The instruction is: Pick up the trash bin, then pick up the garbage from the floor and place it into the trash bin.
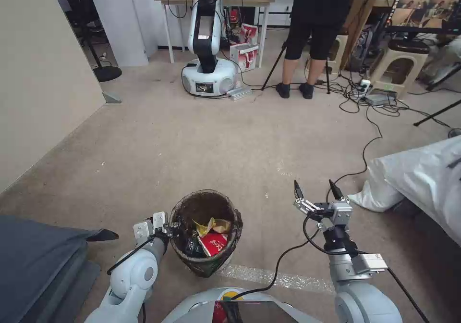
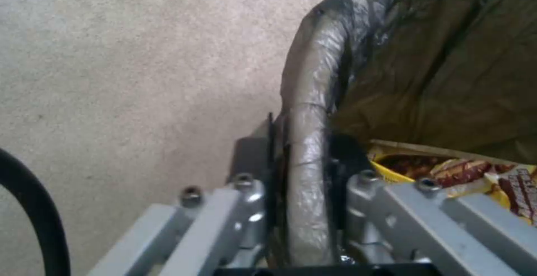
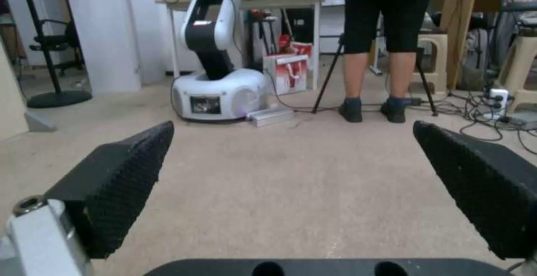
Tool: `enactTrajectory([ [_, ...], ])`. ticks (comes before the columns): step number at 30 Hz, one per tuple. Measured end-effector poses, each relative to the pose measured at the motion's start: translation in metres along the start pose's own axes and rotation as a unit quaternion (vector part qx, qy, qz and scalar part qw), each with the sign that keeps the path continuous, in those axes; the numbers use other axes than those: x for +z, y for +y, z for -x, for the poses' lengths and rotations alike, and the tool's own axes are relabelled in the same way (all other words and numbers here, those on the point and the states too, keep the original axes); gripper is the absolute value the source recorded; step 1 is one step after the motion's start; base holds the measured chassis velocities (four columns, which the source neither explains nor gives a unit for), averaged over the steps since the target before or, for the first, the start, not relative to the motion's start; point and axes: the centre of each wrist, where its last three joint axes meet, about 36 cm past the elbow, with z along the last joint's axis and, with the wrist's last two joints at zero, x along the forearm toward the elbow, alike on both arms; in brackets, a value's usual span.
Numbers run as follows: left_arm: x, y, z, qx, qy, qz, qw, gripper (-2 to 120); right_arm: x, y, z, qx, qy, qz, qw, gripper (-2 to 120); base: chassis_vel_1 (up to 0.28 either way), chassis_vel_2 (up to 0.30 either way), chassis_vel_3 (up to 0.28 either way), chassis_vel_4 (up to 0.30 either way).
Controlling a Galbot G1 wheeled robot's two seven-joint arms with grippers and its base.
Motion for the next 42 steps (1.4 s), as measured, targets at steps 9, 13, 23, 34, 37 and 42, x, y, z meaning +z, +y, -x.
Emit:
enactTrajectory([
  [9, 0.000, -0.001, -0.001, -0.002, -0.002, 0.005, 1.0000, 56, 0.000, 0.000, 0.000, 0.000, 0.000, 0.000, 1.000, 100, 0.000, 0.000, 0.000, 0.000],
  [13, -0.001, -0.001, -0.003, -0.002, -0.003, 0.006, 1.0000, 70, 0.000, 0.000, 0.000, 0.000, 0.000, 0.000, 1.000, 100, 0.000, 0.000, 0.000, 0.000],
  [23, -0.009, -0.006, -0.021, 0.004, -0.023, 0.013, 0.9996, 99, 0.000, 0.000, 0.000, 0.000, 0.000, 0.000, 1.000, 100, 0.000, 0.000, 0.000, 0.000],
  [34, -0.025, -0.010, -0.061, 0.004, -0.144, 0.061, 0.9877, 100, -0.002, -0.001, 0.001, 0.001, -0.001, -0.001, 1.000, 100, 0.000, 0.000, 0.000, 0.000],
  [37, -0.025, -0.009, -0.076, -0.005, -0.253, 0.093, 0.9631, 100, -0.004, -0.002, -0.001, 0.006, 0.002, -0.001, 1.000, 100, 0.000, 0.000, 0.000, 0.000],
  [42, -0.024, -0.005, -0.083, -0.021, -0.310, 0.114, 0.9435, 100, -0.003, -0.002, -0.003, 0.011, 0.004, -0.001, 1.000, 100, 0.000, 0.000, 0.000, 0.000],
])
